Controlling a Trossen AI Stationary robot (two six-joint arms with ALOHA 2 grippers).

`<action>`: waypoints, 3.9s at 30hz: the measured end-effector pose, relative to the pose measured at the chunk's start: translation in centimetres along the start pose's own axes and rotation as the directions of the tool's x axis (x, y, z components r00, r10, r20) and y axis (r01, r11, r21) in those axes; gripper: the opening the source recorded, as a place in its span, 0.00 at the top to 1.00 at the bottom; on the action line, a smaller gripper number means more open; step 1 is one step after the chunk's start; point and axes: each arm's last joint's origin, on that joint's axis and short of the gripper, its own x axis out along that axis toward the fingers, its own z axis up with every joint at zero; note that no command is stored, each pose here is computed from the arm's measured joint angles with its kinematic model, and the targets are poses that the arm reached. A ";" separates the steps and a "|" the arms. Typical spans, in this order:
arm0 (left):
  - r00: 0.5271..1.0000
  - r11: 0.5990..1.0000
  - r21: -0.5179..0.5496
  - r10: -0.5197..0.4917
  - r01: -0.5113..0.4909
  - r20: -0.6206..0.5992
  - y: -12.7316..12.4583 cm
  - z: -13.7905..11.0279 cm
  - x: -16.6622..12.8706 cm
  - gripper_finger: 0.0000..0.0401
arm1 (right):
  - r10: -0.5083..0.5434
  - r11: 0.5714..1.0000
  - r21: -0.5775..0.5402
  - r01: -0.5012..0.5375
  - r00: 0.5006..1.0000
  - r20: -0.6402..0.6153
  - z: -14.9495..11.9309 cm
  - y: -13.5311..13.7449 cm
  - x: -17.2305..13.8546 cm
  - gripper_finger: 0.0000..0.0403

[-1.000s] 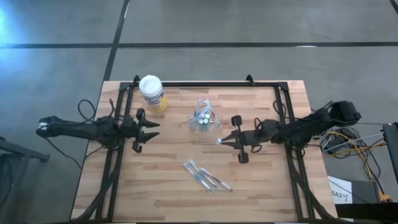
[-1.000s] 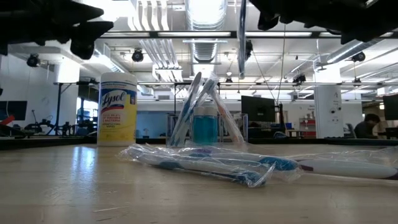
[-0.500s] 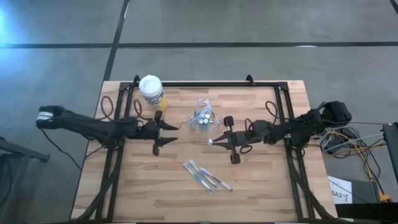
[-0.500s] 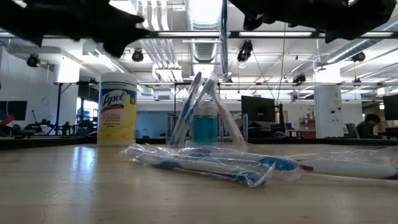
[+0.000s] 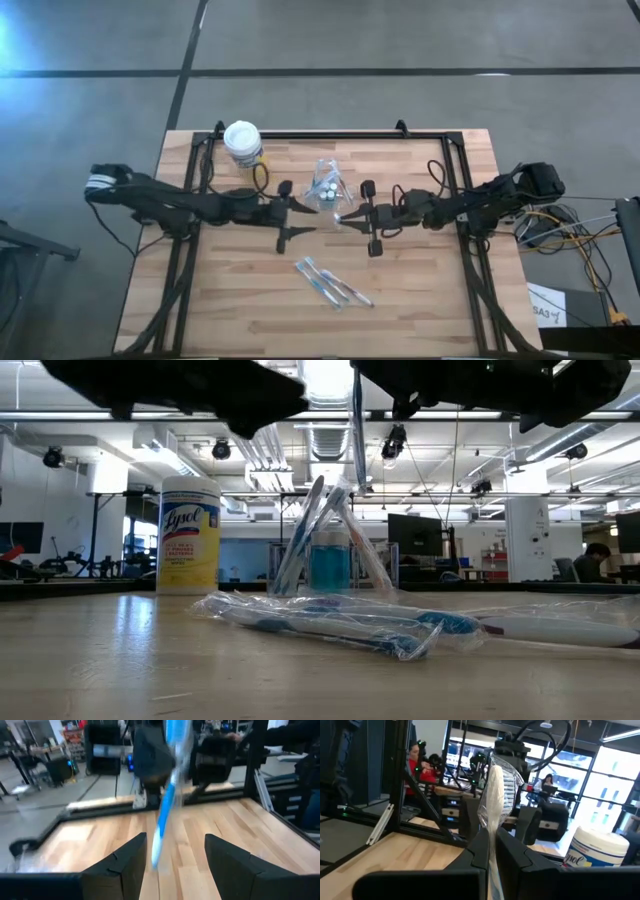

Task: Pick & Place toothbrushing station
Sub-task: Put the blue toothbrush into the left section of the transparent organizer

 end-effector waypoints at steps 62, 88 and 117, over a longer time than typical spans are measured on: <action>0.999 0.999 0.026 0.042 -0.043 0.026 0.4 1.5 5.7 0.66 | -0.091 0.996 0.020 0.091 0.995 -0.034 -0.4 -0.2 1.7 0.97; 0.999 0.998 0.058 0.039 -0.038 -0.017 0.4 1.4 5.3 0.74 | -0.095 0.995 0.020 0.095 0.995 -0.026 -0.2 -0.2 1.3 0.97; 0.995 0.990 0.109 0.098 -0.094 -0.026 1.0 2.5 1.6 0.94 | -0.092 0.995 0.042 0.094 0.995 -0.047 1.3 -0.4 0.1 0.61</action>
